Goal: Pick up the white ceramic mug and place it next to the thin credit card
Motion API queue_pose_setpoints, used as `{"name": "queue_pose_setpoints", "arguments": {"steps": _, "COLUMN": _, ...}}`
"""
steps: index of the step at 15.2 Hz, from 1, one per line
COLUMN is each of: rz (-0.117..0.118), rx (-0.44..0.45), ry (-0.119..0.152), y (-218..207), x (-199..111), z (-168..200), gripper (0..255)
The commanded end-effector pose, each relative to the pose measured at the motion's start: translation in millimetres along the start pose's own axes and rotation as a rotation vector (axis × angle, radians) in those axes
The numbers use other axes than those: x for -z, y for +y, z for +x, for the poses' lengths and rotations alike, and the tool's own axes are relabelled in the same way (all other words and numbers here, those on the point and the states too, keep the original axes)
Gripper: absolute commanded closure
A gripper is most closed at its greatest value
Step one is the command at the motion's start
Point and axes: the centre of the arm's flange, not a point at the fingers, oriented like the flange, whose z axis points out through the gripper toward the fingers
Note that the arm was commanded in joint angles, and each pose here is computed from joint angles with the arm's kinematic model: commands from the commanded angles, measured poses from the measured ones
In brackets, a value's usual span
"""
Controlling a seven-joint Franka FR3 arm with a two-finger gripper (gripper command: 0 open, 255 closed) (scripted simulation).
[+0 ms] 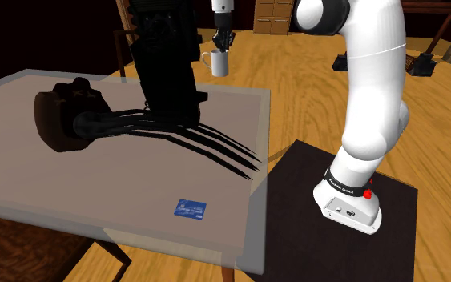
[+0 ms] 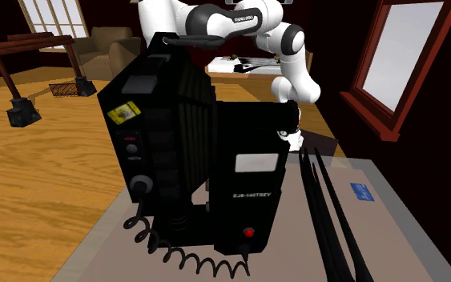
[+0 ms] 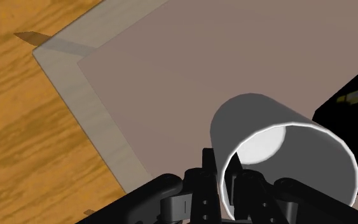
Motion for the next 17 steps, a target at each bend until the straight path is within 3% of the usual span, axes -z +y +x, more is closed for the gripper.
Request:
{"name": "queue_pose_setpoints", "arguments": {"steps": 1, "rz": 0.001, "rx": 0.002, "ry": 0.001, "y": -2, "x": 11, "z": 0, "gripper": 255}}
{"name": "queue_pose_setpoints", "arguments": {"steps": 17, "rz": 0.001, "rx": 0.002, "ry": 0.001, "y": -137, "x": 1, "z": -145, "gripper": 255}}
